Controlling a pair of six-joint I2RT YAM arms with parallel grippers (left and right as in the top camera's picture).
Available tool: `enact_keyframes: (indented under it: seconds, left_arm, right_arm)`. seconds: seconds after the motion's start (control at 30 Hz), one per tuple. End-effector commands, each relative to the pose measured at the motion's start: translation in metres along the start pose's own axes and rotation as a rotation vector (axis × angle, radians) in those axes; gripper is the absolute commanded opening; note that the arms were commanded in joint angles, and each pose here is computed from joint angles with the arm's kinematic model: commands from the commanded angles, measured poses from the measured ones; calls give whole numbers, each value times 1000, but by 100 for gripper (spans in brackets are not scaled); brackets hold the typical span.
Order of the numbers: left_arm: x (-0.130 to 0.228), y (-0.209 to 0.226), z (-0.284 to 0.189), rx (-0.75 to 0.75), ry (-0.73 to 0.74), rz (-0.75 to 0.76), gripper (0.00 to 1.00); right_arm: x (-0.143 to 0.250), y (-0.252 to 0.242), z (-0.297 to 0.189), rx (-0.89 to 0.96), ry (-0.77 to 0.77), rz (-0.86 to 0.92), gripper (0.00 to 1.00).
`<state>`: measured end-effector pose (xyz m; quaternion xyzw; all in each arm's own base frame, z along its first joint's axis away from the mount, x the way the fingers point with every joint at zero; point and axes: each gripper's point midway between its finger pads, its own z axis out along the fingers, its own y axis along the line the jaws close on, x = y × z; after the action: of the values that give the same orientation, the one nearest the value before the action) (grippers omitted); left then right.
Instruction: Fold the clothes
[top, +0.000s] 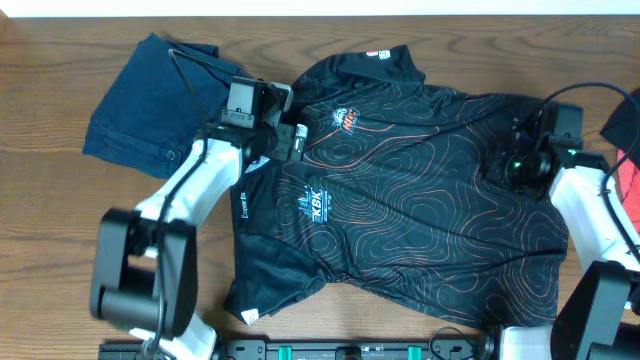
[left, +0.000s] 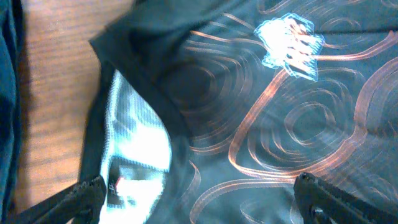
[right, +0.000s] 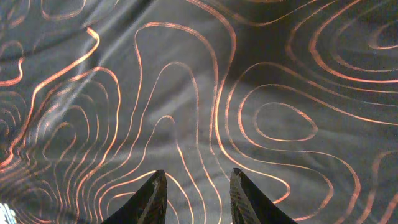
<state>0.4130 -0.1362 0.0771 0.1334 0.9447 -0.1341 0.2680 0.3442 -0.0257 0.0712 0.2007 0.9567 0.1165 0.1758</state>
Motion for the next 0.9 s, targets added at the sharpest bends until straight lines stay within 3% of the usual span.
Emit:
enact_keyframes:
  seconds: [0.0, 0.1, 0.17, 0.33, 0.43, 0.87]
  left_arm:
    - [-9, -9, -26, 36, -20, -6, 98]
    - [0, -6, -38, 29, 14, -25, 98]
    - [11, -6, -39, 28, 57, -37, 99]
    - [41, -7, -41, 28, 173, -65, 80]
    - [50, -7, -42, 28, 210, -80, 76]
    - [80, -10, -54, 17, 337, -175, 76]
  right_arm:
    - [-7, -29, -11, 81, -27, 162, 32]
    - [-16, -56, -18, 80, -56, 292, 31]
    - [-30, -72, -22, 55, -108, 340, 22]
    - [-52, -84, -13, 14, -171, 397, 7]
    - [-60, -86, 9, 14, -180, 422, 5]
    - [-76, -126, 112, 65, -211, 602, 2]
